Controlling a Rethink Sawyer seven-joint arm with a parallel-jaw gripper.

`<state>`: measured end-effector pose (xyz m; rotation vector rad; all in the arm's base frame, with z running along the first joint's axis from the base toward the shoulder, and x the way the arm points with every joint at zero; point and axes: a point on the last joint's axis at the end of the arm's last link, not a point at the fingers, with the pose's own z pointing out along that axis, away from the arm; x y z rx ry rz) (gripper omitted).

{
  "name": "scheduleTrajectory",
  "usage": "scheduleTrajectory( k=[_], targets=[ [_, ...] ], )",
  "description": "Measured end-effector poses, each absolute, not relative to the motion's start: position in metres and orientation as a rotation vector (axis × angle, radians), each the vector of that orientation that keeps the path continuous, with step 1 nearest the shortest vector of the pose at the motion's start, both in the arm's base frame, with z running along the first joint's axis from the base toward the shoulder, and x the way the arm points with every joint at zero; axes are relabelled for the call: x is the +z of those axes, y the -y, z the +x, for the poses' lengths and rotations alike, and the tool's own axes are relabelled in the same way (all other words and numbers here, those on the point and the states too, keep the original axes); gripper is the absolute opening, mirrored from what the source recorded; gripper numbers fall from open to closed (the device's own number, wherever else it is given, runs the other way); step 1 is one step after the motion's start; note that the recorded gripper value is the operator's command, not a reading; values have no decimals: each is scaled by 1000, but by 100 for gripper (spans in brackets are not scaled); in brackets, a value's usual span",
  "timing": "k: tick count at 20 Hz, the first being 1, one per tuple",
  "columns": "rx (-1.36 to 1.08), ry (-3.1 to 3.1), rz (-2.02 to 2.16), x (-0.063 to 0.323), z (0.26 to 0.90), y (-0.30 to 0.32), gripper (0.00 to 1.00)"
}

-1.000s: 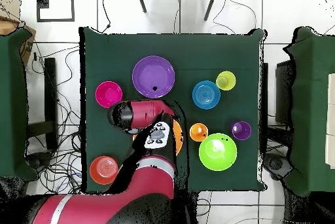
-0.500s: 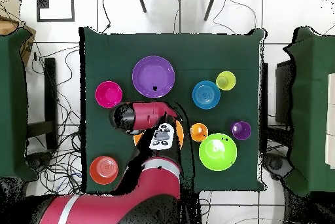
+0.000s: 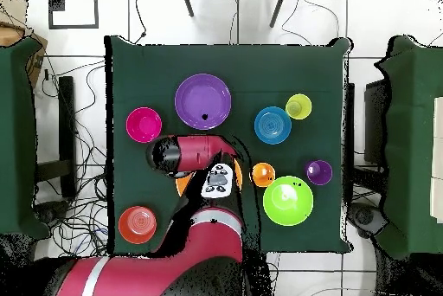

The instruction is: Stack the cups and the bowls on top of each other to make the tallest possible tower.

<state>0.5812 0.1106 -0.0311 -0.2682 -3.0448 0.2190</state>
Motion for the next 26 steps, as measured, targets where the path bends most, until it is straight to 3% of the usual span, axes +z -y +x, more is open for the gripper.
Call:
scheduleTrajectory(
  k=[13, 14, 26],
  targets=[
    [195, 3065, -276, -21, 590, -114, 100],
    [192, 3066, -278, -20, 590, -114, 0],
    [185, 3062, -293, -10, 586, -110, 0]
  ],
)
